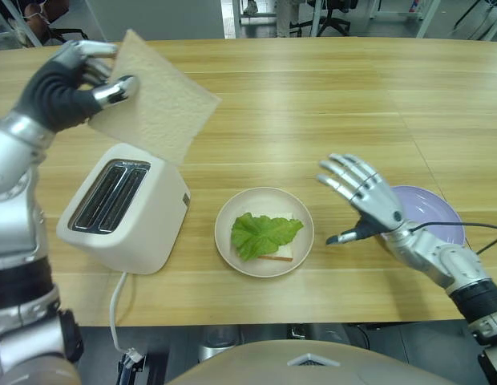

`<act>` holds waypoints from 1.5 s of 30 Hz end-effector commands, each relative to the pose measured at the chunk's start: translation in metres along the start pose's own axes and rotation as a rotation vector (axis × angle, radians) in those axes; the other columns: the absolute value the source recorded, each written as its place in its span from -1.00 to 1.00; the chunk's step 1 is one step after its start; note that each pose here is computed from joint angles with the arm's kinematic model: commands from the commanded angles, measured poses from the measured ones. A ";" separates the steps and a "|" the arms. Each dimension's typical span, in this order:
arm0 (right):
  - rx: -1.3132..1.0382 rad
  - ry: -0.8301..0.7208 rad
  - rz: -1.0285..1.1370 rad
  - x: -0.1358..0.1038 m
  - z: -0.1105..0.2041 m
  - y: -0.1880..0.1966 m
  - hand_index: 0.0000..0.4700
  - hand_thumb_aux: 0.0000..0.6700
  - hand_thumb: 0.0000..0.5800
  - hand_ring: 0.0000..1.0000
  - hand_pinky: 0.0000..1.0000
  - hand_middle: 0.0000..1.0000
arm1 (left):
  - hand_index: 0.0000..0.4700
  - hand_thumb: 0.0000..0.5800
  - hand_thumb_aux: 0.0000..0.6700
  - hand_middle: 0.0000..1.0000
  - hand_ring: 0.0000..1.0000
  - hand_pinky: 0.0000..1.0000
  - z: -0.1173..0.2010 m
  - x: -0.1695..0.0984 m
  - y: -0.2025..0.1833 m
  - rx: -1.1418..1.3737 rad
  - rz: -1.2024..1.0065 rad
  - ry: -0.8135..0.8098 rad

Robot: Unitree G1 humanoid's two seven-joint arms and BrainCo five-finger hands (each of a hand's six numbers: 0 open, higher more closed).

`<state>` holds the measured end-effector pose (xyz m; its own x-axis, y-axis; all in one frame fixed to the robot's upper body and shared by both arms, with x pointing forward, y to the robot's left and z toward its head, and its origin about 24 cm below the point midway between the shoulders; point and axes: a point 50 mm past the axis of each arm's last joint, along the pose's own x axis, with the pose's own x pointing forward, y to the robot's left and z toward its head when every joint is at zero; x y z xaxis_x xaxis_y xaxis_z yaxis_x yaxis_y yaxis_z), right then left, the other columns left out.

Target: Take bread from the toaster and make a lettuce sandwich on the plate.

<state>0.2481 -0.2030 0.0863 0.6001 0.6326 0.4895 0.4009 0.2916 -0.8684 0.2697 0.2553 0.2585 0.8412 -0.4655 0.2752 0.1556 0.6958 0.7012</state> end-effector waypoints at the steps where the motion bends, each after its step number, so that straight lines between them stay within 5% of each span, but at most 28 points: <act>1: -0.065 0.079 -0.074 -0.001 -0.027 -0.025 -1.00 -1.00 -1.00 -1.00 -1.00 -1.00 | 0.96 1.00 1.00 1.00 1.00 1.00 -0.013 0.024 -0.027 -0.147 -0.177 0.016; 14: -0.131 0.064 -0.126 0.007 -0.030 -0.042 -1.00 -1.00 -1.00 -1.00 -1.00 -1.00 | 0.96 1.00 1.00 1.00 1.00 1.00 -0.045 0.081 -0.119 -0.304 -0.620 0.093; 23: -0.128 0.059 -0.125 0.008 -0.027 -0.040 -1.00 -1.00 -1.00 -1.00 -1.00 -1.00 | 0.96 1.00 1.00 1.00 1.00 1.00 -0.067 0.083 -0.174 -0.263 -0.925 0.141; 45: -0.101 0.041 -0.067 0.006 -0.020 -0.024 -1.00 -1.00 -1.00 -1.00 -1.00 -1.00 | 0.96 1.00 1.00 1.00 1.00 1.00 -0.073 0.087 -0.222 -0.198 -1.199 0.068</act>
<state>0.2550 -0.2219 0.1145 0.5901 0.5777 0.5640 0.5187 0.2641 -0.8132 0.3462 0.1031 0.0793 0.1603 -0.8565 -0.4906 0.9264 -0.0410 0.3743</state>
